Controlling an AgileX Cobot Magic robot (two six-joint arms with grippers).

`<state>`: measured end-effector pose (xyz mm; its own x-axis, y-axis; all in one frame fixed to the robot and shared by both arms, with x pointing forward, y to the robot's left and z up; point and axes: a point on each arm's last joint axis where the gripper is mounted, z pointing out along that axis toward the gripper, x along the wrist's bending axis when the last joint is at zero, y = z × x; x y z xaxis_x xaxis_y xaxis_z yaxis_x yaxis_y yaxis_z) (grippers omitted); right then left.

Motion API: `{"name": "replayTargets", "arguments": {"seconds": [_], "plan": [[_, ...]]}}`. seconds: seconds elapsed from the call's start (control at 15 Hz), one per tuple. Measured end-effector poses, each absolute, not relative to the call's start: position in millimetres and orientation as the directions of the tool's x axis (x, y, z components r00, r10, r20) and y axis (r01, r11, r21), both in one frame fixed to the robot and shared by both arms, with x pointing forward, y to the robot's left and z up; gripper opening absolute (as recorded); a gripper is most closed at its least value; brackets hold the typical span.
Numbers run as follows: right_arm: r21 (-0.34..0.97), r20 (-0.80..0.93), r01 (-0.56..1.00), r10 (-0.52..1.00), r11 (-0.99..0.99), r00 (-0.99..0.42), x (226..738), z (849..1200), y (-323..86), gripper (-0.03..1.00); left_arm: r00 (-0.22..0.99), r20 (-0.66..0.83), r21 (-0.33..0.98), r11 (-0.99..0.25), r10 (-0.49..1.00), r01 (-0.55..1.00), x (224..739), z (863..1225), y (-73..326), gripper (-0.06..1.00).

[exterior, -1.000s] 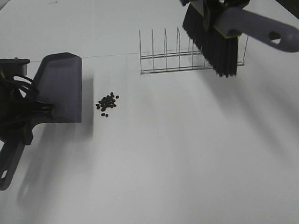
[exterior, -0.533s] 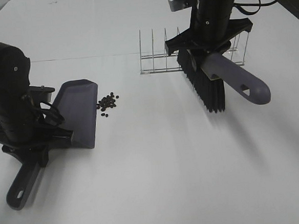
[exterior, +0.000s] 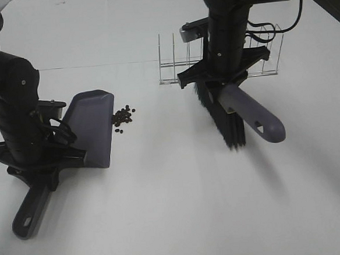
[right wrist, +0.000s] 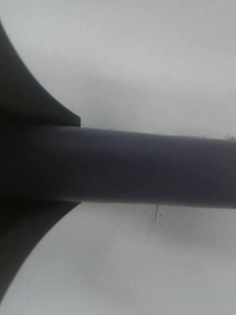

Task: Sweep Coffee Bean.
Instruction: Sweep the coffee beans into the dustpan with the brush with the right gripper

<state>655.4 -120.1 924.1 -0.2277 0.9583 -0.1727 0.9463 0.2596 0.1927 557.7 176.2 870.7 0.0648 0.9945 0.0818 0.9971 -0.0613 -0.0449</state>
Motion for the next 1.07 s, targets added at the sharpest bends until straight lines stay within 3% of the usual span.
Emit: {"name": "replayTargets", "arguments": {"seconds": [0.67, 1.07], "plan": [[0.150, -0.129, 0.881, 0.892, 0.448, -0.432, 639.5, 896.4, 5.4, 0.28, 0.065, 0.081, -0.044, -0.062, 0.995, 0.997, 557.9, 870.9, 176.1, 0.26], [0.253, 0.022, 0.843, 0.868, 0.476, -0.496, 624.3, 929.6, 60.6, 0.28, 0.065, 0.081, -0.044, -0.062, 0.995, 0.997, 557.9, 870.9, 176.1, 0.26]]}}
